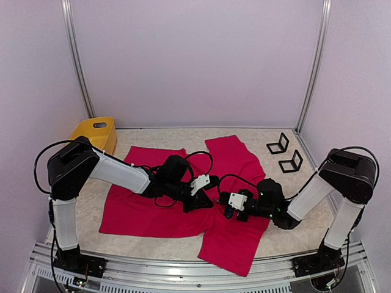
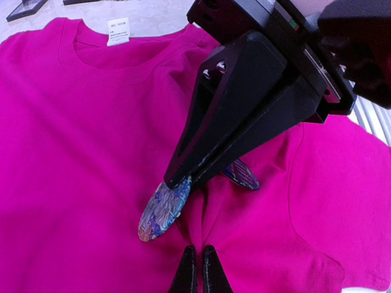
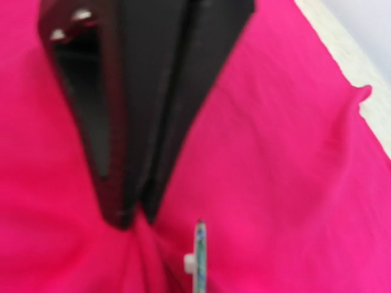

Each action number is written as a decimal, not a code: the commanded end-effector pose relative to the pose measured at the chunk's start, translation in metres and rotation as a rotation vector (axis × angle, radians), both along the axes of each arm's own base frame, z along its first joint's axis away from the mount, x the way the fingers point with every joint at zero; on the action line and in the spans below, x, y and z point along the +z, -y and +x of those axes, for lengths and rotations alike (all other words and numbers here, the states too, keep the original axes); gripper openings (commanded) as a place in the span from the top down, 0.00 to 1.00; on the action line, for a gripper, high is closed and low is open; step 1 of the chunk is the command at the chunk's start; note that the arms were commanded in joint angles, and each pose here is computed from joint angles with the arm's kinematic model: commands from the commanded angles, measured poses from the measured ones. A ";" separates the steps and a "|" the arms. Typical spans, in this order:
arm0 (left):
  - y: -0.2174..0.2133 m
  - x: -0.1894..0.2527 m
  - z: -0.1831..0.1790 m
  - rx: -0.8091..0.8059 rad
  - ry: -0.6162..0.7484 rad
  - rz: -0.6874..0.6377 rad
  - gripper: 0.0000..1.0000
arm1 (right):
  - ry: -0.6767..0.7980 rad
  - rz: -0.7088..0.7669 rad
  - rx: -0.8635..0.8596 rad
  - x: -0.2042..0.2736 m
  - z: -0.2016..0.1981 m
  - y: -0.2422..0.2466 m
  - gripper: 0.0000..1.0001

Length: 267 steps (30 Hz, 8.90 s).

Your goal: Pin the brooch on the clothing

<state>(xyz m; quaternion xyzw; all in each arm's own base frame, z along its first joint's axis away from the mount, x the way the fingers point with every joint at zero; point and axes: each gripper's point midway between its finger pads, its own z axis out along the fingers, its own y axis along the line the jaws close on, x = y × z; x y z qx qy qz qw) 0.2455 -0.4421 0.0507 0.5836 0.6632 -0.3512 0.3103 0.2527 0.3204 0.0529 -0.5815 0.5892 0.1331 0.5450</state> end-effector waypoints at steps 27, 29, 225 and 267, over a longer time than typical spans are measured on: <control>-0.010 0.029 -0.008 -0.074 -0.012 -0.059 0.64 | -0.205 0.264 0.142 0.038 -0.026 -0.014 1.00; -0.009 0.025 -0.011 -0.082 0.001 -0.047 0.64 | -0.212 0.267 0.142 0.037 -0.026 -0.014 1.00; -0.277 0.001 0.251 1.466 -0.083 0.148 0.54 | -0.522 -0.037 -1.090 0.050 0.202 0.128 0.88; -0.394 0.158 0.103 1.709 0.398 -0.500 0.19 | -0.180 0.698 -1.223 0.164 0.100 0.278 0.06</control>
